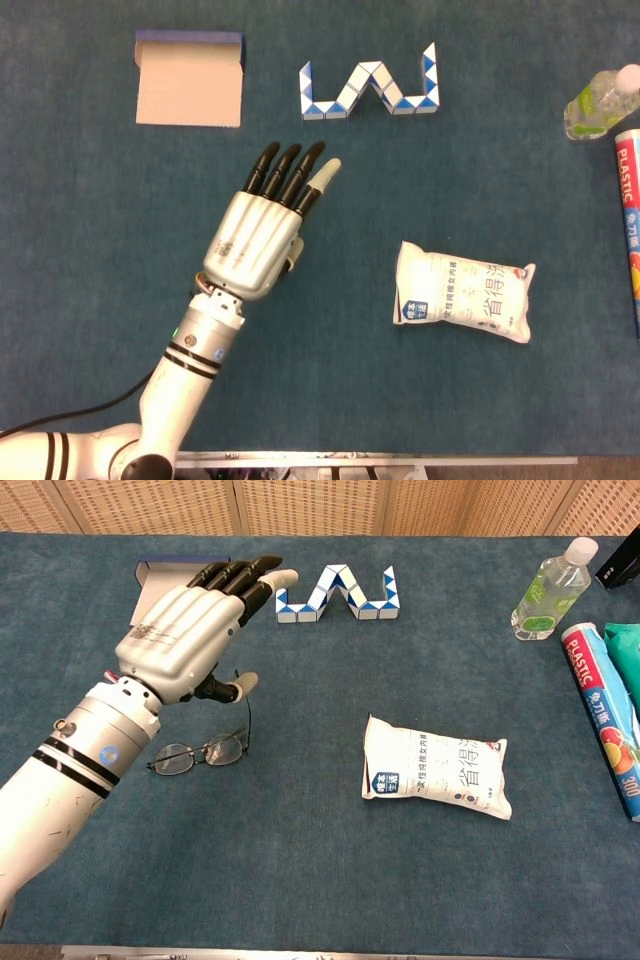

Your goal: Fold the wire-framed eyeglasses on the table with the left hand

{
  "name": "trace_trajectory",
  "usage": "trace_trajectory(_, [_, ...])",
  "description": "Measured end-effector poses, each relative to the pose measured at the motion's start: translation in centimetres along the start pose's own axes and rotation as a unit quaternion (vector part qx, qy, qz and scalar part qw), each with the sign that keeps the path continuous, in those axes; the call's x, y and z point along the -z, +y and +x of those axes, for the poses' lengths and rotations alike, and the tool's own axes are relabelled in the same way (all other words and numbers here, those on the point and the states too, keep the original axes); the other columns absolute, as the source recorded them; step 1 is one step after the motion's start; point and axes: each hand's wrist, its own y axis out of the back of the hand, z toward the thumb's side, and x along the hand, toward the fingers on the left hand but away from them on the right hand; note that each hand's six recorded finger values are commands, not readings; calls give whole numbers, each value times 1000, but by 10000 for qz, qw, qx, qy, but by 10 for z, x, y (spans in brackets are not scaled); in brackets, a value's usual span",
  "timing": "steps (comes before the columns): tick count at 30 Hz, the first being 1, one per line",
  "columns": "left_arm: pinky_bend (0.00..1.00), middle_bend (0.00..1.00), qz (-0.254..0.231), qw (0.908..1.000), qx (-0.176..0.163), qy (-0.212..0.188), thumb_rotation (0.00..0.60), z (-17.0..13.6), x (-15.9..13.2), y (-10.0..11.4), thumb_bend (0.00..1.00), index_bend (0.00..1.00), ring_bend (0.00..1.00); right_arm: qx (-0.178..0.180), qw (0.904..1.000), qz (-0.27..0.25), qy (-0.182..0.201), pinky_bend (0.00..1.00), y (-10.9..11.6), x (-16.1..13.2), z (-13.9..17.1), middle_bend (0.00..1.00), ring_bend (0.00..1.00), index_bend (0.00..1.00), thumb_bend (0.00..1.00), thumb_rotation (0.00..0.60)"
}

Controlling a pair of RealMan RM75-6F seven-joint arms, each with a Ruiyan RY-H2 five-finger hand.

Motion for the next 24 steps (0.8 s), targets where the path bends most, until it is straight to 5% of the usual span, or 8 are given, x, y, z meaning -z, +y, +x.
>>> trace_trajectory(24, [0,0,432,9986,185,238,600,5,15,-22,285,35,0,2,10000,-15,-14,271,0,1,0,439,278,451,228,600])
